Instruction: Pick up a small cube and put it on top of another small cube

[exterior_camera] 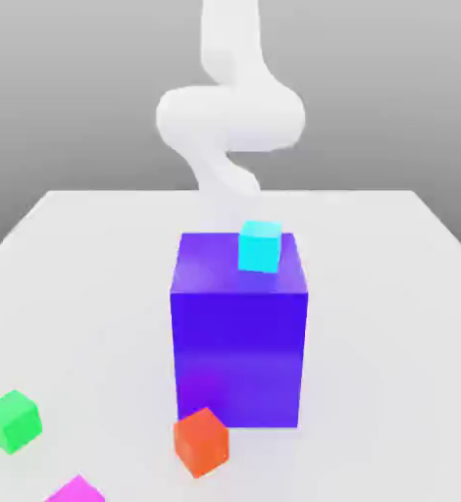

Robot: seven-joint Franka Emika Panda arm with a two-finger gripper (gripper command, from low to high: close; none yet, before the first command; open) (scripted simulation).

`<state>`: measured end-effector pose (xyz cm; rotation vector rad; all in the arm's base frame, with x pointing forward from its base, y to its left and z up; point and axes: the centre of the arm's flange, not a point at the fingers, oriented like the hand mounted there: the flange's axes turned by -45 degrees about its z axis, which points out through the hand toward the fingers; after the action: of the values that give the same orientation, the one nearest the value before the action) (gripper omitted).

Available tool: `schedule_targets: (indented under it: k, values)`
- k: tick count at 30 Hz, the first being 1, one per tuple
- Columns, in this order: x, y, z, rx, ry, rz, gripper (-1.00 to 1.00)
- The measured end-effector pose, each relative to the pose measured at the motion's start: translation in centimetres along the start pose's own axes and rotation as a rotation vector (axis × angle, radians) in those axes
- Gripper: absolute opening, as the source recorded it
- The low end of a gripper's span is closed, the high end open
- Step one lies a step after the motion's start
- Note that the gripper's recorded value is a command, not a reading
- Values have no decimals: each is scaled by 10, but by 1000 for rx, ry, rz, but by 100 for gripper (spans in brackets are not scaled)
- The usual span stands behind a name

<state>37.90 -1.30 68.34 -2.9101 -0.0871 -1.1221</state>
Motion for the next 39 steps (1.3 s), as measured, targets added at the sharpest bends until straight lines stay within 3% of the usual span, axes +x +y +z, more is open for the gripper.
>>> schedule_targets:
  k: [15, 32, 36, 37, 39]
  values:
    - [-46, 73, 254, 196, -327, -332, 0]
    - [-217, 159, 448, 296, -671, -751, 0]
    - [-259, 165, 491, 299, -692, -781, 0]
    - [-268, 165, 499, 300, -693, -781, -100]
    - [-268, 165, 499, 300, -693, -781, -100]
